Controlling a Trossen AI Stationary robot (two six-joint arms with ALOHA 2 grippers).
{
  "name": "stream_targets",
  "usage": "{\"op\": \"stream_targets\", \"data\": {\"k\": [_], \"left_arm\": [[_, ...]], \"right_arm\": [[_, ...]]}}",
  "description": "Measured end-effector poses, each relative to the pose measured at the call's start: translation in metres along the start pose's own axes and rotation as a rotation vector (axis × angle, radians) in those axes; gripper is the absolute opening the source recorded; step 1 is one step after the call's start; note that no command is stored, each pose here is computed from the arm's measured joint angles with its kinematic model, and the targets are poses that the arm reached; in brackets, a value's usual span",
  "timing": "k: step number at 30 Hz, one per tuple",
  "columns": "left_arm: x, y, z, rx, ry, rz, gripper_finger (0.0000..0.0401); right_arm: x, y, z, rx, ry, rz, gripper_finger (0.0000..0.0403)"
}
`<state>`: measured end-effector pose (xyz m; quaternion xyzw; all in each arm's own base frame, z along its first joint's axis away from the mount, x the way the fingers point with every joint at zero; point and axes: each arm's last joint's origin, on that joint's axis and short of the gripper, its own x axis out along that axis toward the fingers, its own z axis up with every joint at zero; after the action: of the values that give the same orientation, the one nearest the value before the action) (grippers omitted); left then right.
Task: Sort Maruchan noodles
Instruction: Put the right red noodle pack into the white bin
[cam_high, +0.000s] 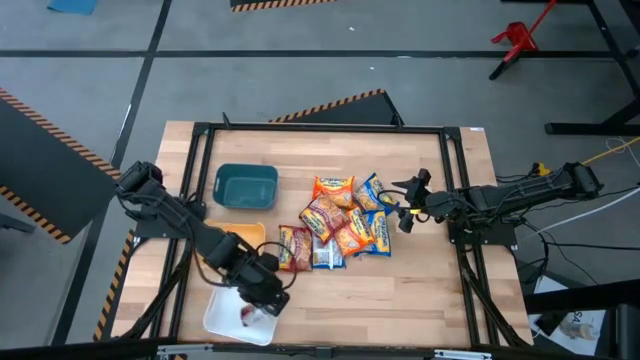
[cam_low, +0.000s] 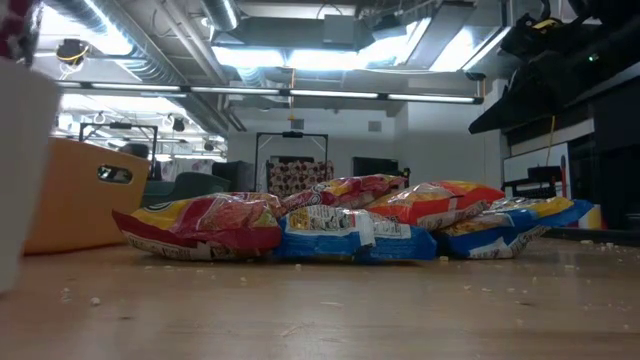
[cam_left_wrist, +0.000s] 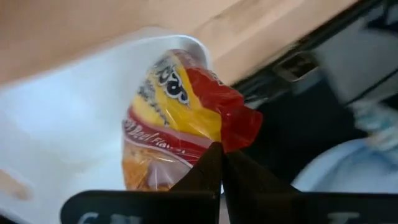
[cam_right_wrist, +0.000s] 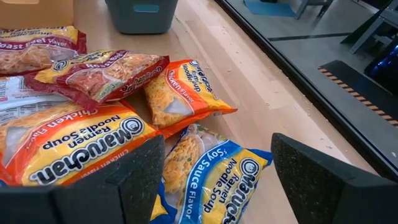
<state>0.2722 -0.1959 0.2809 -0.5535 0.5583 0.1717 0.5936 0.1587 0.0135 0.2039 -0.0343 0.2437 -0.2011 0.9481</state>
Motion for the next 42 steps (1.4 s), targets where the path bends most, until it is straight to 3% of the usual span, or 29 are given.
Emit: {"op": "stream_targets", "data": {"k": [11,22,28,32,38,42], "left_arm": [[0.003,0.014,-0.031,-0.229,-0.195,-0.064,0.0],[0.034,0.034,-0.033,-0.235,-0.136,-0.073,0.0],[0.043,0.048,-0.031,-0.233,-0.117,-0.004,0.0003],[0.047,0.053,-0.03,-0.224,-0.094,0.028,0.0028],[0.046,0.071,-0.029,-0.213,-0.089,0.207,0.0088],[0.045,0.075,-0.028,-0.207,-0.089,0.252,0.0121]], "right_arm": [[0.0,0.0,0.0,-0.016,-0.001,0.001,0.0282],[0.0,0.0,0.0,-0.016,0.0,0.002,0.0282],[0.0,0.0,0.0,-0.016,0.0,0.002,0.0282],[0.0,0.0,0.0,-0.016,0.0,0.002,0.0282],[0.0,0.0,0.0,-0.016,0.0,0.003,0.0282],[0.0,0.001,0.0,-0.016,0.002,0.021,0.0282]]}}
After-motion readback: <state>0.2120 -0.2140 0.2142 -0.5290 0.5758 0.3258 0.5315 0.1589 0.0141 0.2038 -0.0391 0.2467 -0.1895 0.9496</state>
